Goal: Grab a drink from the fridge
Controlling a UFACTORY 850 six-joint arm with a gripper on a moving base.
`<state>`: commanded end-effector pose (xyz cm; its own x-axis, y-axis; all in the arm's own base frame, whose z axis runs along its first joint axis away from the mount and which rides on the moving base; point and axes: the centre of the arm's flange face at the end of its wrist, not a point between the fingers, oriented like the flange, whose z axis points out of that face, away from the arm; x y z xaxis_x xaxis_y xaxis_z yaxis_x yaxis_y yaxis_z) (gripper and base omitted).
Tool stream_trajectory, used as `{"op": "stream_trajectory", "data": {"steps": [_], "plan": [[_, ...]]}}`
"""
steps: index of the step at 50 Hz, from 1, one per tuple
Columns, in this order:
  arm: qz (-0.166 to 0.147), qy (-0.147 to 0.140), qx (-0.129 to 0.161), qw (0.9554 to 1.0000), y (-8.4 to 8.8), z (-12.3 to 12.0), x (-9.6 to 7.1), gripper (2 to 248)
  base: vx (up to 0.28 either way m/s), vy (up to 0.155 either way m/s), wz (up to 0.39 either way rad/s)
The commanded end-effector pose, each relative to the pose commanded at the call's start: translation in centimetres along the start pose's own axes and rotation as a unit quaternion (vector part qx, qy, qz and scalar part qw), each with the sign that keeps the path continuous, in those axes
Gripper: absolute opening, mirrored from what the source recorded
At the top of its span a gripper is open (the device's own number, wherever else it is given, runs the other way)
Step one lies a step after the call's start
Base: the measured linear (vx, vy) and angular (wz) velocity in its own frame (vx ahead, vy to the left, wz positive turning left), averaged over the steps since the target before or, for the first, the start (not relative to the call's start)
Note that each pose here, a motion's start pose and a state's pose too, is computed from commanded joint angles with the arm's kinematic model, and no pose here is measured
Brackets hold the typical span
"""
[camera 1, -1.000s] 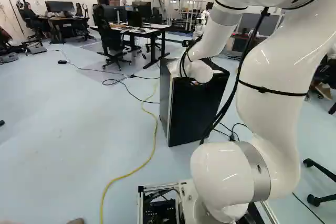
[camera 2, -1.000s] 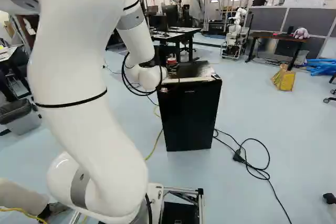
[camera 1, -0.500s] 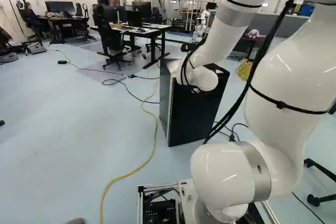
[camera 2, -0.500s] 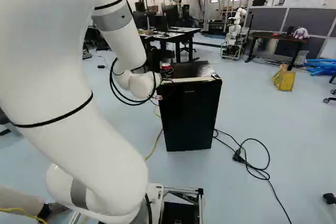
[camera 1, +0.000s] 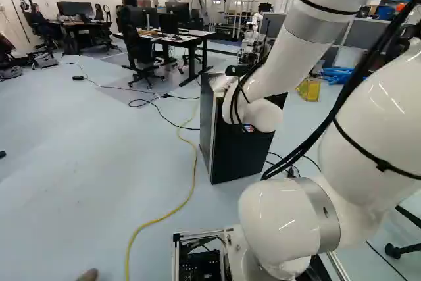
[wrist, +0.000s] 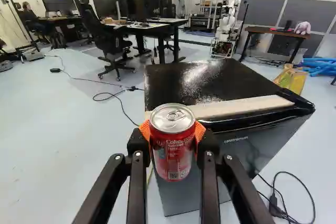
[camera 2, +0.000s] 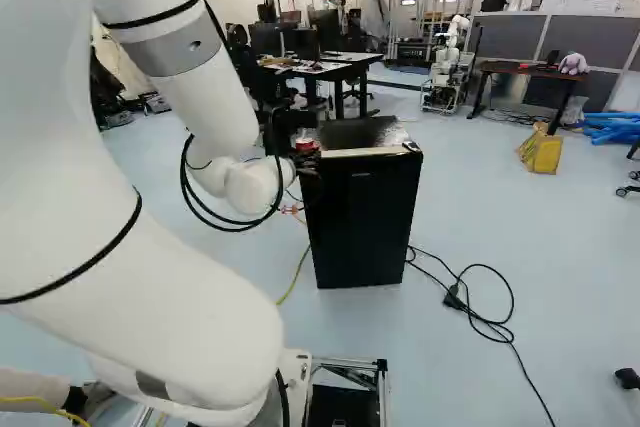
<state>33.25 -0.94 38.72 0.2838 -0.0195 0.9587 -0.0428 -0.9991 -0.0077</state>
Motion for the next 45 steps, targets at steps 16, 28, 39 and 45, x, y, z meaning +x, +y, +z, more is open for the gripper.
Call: {"op": "stream_trajectory", "data": {"steps": [16,28,39,45], "plan": [[-0.005,-0.011,0.01,0.9999,-0.4,-2.8,-1.9,97,0.0,0.0,0.0],[-0.008,-0.017,0.015,0.9997,-0.5,-4.2,-2.9,97,0.0,0.0,0.0],[-0.009,-0.02,0.018,0.9996,-0.6,-5.0,-3.5,97,0.0,0.0,0.0],[-0.01,-0.021,0.019,0.9996,-0.6,-5.2,-3.7,97,0.0,0.0,0.0]]}}
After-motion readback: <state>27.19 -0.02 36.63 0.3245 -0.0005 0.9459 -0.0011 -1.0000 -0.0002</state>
